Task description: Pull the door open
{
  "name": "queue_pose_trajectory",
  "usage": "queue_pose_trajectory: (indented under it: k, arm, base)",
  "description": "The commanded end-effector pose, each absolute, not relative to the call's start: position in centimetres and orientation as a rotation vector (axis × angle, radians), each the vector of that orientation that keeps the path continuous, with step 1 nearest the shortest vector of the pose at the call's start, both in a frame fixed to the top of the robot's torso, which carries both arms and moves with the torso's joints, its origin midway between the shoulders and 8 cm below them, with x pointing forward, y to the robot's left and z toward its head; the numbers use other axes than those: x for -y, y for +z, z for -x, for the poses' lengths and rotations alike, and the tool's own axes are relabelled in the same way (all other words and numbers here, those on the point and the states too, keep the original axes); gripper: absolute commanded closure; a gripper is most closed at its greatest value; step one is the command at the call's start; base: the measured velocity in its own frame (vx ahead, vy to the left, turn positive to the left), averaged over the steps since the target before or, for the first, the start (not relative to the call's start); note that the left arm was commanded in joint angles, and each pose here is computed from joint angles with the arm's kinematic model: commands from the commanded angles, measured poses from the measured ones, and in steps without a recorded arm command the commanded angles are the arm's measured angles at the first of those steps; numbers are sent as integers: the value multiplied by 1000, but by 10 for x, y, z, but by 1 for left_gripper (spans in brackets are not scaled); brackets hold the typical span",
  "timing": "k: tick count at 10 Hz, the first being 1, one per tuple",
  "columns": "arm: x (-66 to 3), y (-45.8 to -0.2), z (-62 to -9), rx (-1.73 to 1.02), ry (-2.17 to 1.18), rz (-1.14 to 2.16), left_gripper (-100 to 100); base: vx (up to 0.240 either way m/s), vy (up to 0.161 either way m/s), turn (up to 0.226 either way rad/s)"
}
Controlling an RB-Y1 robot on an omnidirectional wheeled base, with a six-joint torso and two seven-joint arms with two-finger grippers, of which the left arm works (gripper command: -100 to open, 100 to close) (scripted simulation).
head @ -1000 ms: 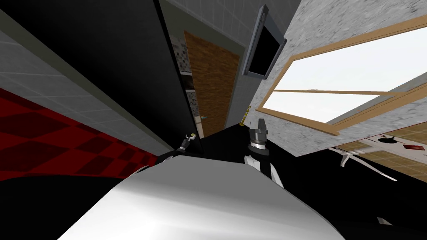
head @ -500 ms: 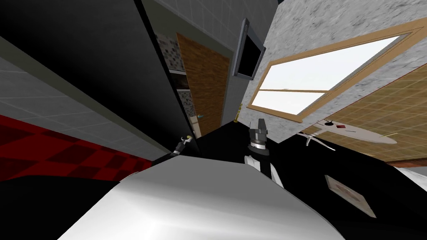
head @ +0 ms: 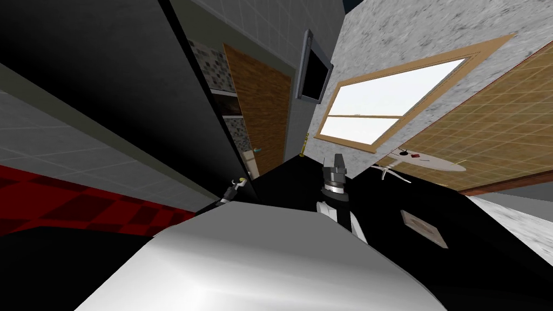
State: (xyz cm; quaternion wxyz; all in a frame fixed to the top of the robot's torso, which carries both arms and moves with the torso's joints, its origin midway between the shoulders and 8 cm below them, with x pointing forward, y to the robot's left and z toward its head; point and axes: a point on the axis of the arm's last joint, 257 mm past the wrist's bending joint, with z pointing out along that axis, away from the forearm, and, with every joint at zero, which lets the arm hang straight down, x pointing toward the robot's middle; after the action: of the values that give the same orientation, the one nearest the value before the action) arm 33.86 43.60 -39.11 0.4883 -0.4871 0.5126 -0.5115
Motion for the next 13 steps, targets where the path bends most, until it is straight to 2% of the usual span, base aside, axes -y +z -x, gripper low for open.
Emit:
queue_pose_trajectory:
  k: [1,3,11,13]
  arm:
    - [-439,-392,-330,-1248,-1247,1185,100]
    - [-440,-392,-328,-1252,-1247,1184,100]
    - [-441,-391,-301,-1271,-1270,1169,100]
    - [-426,-395,-309,-1293,-1297,1166,100]
  base:
    - [-105,27,-120]
    - [-79,24,-99]
    - [-198,71,-156]
    - [-67,4,77]
